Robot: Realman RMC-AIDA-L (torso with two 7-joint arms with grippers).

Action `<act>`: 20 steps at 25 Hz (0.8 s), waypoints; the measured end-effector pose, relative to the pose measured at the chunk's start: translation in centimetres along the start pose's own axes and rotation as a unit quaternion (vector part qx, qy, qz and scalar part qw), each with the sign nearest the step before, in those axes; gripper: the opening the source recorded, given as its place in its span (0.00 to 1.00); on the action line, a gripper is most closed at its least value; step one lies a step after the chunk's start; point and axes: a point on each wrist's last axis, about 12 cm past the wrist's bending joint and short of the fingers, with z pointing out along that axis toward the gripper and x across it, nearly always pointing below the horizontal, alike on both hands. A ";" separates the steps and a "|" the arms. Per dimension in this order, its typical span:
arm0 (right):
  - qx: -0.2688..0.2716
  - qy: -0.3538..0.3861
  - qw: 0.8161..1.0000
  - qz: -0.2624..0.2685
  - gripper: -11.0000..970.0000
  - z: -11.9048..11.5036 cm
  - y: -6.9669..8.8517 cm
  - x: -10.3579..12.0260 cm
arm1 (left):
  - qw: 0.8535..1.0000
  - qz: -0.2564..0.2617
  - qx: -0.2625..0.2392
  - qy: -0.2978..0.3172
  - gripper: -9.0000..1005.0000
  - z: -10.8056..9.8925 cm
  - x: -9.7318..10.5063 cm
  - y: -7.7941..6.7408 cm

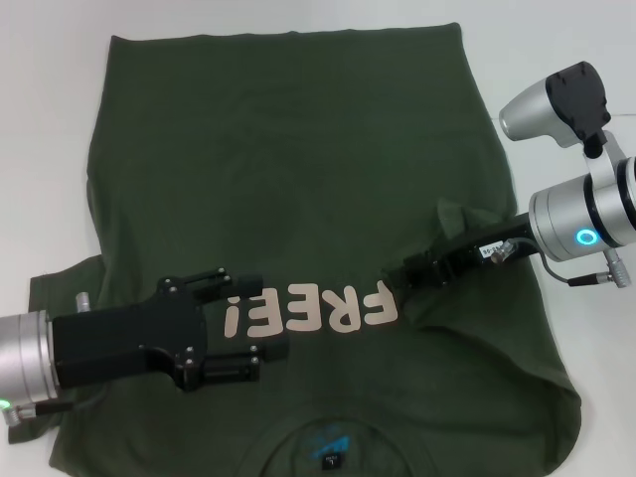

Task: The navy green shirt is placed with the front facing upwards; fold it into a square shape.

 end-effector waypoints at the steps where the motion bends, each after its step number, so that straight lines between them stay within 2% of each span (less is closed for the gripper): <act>1: -0.001 0.000 1.000 -0.002 0.31 0.0 0.0 0.0 | 1.000 0.000 0.000 0.000 0.83 0.0 0.0 0.0; 6: -0.021 -0.006 0.999 -0.023 0.54 -0.4 0.4 -0.3 | 1.000 0.000 0.000 0.000 0.83 0.0 0.0 0.0; 9: -0.049 -0.041 0.997 -0.033 0.67 -1.5 0.2 0.3 | 1.000 0.000 0.000 -0.001 0.83 0.1 0.0 0.0; 15: -0.089 -0.155 0.981 -0.070 0.80 -4.5 -0.5 2.7 | 1.000 -0.001 -0.004 -0.007 0.83 0.0 -0.1 0.0; 20: -0.084 -0.178 0.976 -0.097 0.91 -5.8 -1.0 4.8 | 1.000 -0.004 -0.005 -0.012 0.83 0.0 -0.2 0.1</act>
